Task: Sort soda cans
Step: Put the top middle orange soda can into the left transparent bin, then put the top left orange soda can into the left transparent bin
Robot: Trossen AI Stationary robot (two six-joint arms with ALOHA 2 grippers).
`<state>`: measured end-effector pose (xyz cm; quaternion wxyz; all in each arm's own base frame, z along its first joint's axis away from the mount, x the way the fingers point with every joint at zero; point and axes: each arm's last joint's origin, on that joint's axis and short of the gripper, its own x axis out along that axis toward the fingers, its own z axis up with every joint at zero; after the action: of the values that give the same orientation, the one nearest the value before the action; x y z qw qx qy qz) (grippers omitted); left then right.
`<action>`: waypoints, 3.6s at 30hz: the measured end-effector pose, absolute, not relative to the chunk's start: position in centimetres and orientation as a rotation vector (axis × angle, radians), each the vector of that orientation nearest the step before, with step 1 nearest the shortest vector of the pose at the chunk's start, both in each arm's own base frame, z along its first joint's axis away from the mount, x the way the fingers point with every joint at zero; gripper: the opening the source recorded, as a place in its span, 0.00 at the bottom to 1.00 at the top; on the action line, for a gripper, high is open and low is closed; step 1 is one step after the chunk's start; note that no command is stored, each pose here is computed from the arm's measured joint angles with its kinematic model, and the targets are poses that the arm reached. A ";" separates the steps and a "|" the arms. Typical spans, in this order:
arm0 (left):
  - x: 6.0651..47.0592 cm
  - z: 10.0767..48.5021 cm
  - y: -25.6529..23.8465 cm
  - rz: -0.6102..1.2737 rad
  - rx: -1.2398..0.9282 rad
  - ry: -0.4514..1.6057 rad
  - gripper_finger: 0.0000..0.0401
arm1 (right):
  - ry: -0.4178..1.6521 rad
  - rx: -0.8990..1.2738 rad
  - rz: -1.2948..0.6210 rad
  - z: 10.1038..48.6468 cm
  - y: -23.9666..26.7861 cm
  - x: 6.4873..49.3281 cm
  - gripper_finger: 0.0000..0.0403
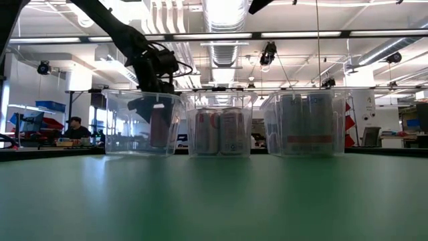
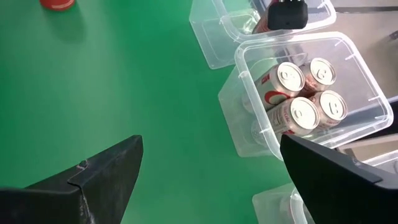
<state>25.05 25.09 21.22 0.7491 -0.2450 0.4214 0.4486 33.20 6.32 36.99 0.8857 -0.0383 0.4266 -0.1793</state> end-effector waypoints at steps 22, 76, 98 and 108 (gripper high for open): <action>24.9 23.0 25.0 0.979 -0.515 0.989 0.86 | 0.890 -0.085 -0.373 37.1 6.2 33.0 0.93; 21.2 27.5 15.7 0.455 0.103 1.597 0.84 | 0.920 -0.068 -0.367 37.0 6.0 32.9 0.93; 20.5 26.7 15.6 0.440 0.270 1.700 0.79 | 0.930 -0.054 -0.379 36.9 6.0 32.7 0.93; 19.6 28.0 15.0 0.467 0.279 1.660 0.79 | 0.934 -0.055 -0.380 36.9 6.0 32.6 0.93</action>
<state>19.60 14.97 27.98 0.6421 0.1224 0.7285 0.2050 32.61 5.95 36.92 0.8751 -0.0261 0.4475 -0.1822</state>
